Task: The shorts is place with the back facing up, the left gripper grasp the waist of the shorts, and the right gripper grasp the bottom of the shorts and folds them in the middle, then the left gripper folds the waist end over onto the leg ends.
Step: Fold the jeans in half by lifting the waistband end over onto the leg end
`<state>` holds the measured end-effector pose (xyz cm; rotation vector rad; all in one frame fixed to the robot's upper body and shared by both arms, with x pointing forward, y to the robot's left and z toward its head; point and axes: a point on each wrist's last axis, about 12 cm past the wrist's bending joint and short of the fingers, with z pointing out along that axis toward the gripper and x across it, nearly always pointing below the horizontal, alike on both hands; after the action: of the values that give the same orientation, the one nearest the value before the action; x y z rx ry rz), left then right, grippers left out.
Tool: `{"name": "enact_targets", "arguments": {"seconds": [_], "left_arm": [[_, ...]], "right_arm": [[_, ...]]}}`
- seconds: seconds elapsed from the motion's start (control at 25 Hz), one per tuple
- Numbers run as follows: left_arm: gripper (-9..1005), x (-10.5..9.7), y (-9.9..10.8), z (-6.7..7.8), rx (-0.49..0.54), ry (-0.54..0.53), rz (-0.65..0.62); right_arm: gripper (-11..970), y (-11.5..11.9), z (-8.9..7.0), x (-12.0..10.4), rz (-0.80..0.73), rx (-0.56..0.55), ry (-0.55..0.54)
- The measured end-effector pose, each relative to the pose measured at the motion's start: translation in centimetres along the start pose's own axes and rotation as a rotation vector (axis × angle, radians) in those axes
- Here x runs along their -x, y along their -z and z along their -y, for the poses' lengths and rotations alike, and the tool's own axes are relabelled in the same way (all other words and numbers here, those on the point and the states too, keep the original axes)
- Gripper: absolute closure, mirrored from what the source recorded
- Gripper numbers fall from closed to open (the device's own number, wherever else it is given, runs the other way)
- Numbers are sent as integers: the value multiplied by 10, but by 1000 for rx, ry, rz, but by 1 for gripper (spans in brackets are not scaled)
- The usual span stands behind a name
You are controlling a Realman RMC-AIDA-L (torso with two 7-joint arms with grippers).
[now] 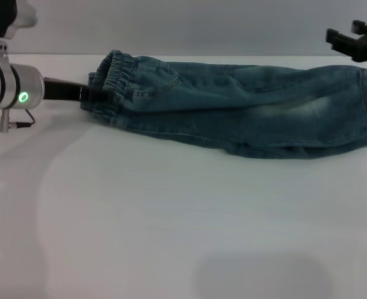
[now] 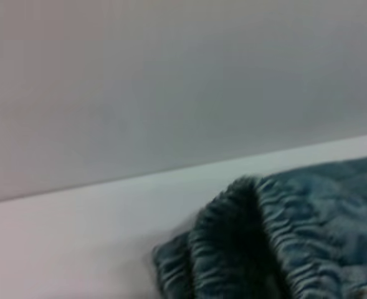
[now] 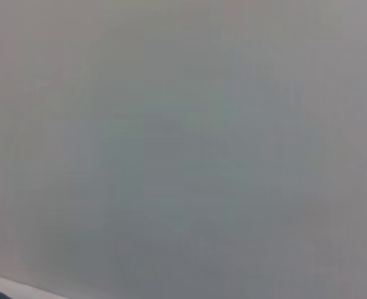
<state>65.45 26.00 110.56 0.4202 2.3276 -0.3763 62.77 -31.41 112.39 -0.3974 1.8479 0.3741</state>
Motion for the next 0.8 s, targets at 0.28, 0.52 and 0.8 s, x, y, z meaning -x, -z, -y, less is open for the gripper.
{"name": "enact_targets", "arguments": {"seconds": [0.28,0.52,0.8], "left_arm": [[212,-4,-10,4,37,-58,-49],[214,0,-13,11,31,-89,-55],[216,3,-17,16,43,-125,-69]], "right_arm": [[357,17,3,-8,21,-17,-13],[357,19,3,-11,23,-18,-28],[357,19,3,-9,29,-12,-27]]}}
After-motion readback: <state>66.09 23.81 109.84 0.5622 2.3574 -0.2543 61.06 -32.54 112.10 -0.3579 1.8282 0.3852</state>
